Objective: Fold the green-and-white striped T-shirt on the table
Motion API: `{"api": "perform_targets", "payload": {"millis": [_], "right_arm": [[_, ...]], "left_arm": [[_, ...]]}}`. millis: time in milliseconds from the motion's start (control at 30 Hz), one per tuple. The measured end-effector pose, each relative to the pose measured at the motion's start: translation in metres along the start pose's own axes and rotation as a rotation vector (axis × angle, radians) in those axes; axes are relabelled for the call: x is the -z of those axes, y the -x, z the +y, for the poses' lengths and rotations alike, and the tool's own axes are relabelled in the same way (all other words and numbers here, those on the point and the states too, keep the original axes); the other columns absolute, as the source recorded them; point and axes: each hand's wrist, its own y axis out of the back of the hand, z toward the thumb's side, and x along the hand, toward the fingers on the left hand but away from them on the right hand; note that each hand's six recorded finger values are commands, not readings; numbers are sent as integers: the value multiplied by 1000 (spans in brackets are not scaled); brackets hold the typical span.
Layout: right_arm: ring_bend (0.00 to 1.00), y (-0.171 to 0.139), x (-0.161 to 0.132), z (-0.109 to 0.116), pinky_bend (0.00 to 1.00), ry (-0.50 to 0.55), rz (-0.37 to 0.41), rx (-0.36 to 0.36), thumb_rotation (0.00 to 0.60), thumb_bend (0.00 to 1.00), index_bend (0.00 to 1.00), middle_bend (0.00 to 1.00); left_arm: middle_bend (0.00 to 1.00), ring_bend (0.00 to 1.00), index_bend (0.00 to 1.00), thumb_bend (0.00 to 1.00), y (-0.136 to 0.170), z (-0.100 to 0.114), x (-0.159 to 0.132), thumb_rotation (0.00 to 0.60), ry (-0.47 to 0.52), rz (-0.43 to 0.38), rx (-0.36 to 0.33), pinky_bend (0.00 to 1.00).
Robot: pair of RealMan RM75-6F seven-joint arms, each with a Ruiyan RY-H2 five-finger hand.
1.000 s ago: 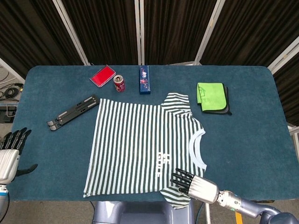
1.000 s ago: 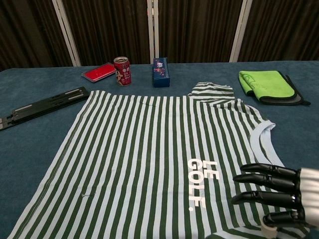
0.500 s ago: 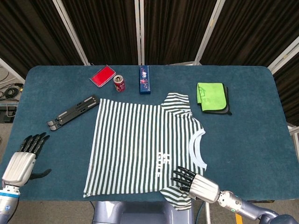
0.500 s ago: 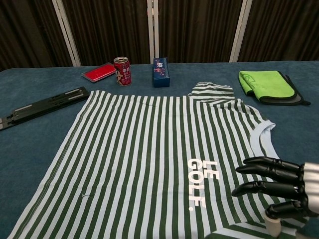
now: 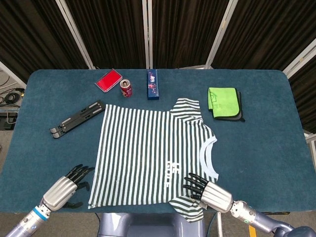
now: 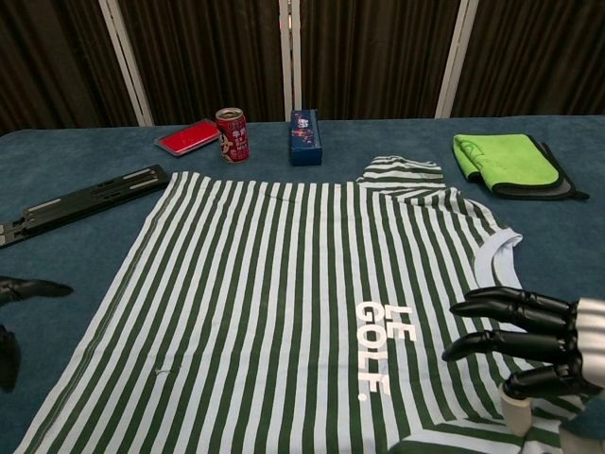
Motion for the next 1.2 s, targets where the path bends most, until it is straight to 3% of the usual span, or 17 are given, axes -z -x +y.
{"api": "perform_targets", "payload": {"millis": [233,733,1200], "right_arm": [[0,0,0,0,0,-3,-1,-1,600,445,714,196],[0,-2,2,1,0,0,-11,3,600,446,717,196],[0,-3,4,1,0,10,-20,12,600,445,718,197]], "left_arm": [[0,0,456,35,-1,-21,-5,600,13,-27,45,0],[0,0,441,68,-9,-41,-6,600,26,-28,106,0],[0,0,441,154,-20,-49,-6,600,27,-20,118,0]]}}
